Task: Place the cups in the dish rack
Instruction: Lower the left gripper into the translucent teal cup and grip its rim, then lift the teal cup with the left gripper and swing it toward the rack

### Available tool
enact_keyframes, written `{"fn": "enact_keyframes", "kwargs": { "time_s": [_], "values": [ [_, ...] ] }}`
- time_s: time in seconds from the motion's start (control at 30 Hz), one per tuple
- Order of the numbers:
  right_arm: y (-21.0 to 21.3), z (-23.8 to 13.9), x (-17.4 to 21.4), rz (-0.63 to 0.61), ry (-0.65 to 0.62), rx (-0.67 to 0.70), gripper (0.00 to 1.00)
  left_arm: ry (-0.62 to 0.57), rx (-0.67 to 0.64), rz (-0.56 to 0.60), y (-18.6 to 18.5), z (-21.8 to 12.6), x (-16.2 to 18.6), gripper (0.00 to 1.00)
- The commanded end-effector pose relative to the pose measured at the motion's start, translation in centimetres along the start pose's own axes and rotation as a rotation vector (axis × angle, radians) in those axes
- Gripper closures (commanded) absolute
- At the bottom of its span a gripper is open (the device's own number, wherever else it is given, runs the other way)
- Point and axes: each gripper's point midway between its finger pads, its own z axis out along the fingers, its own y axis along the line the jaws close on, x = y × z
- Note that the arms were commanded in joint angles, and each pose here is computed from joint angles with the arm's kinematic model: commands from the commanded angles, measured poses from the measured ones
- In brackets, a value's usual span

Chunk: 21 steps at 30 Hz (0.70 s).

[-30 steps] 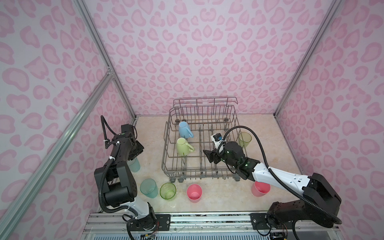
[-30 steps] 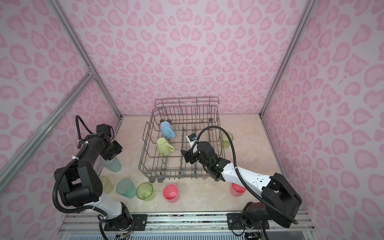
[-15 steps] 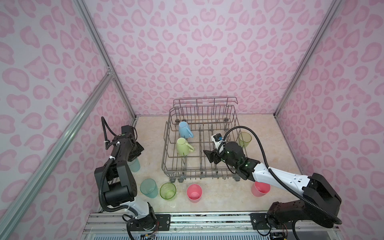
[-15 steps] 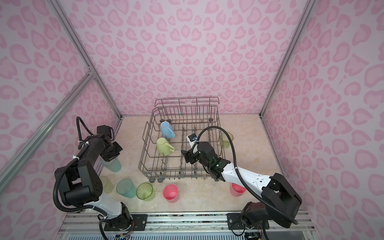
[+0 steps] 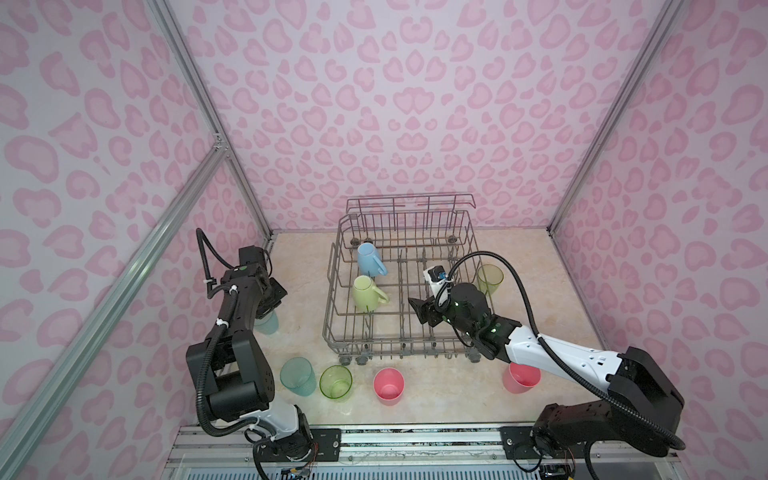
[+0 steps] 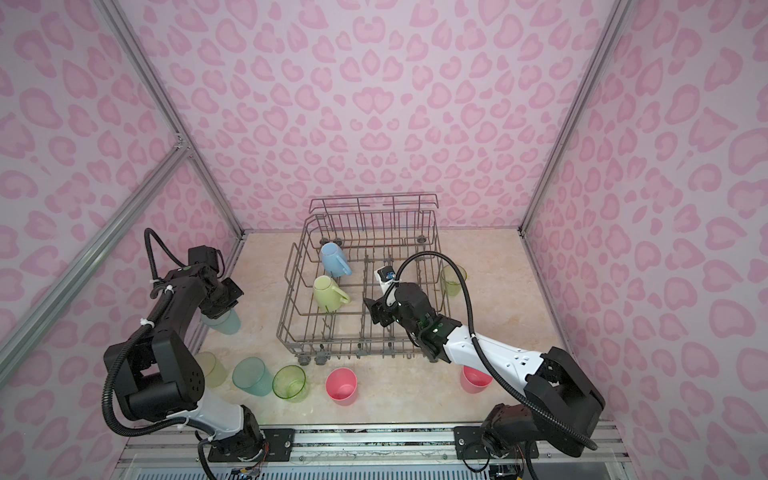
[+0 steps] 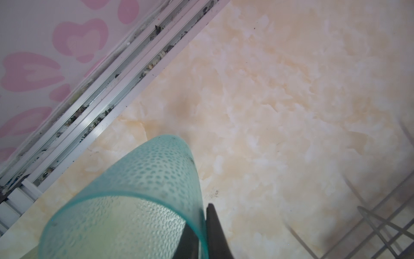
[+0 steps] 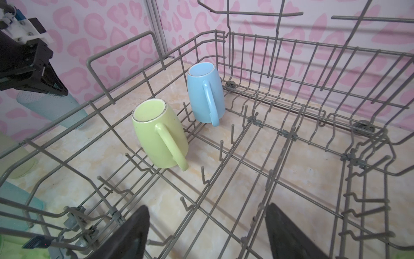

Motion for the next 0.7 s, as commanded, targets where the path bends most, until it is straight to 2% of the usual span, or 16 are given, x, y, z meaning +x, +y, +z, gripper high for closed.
{"fn": "enact_keyframes", "kwargs": {
  "time_s": [0.0, 0.17, 0.47, 0.67],
  "values": [
    [-0.3, 0.2, 0.1, 0.006, 0.005, 0.023, 0.19, -0.032, 0.066, -0.004, -1.2, -1.7, -1.0, 0.96],
    [-0.4, 0.5, -0.2, 0.008, 0.011, 0.031, 0.2, -0.047, 0.157, 0.011, -3.1, -3.5, -1.6, 0.96],
    [-0.8, 1.2, -0.3, 0.045, 0.033, 0.039, 0.19, -0.183, 0.354, 0.078, -8.1, -10.0, -3.6, 0.96],
    [-1.4, 1.3, -1.2, 0.087, 0.035, 0.057, 0.18, -0.29, 0.533, 0.146, -12.2, -15.9, -4.3, 0.96]
  ]
}}
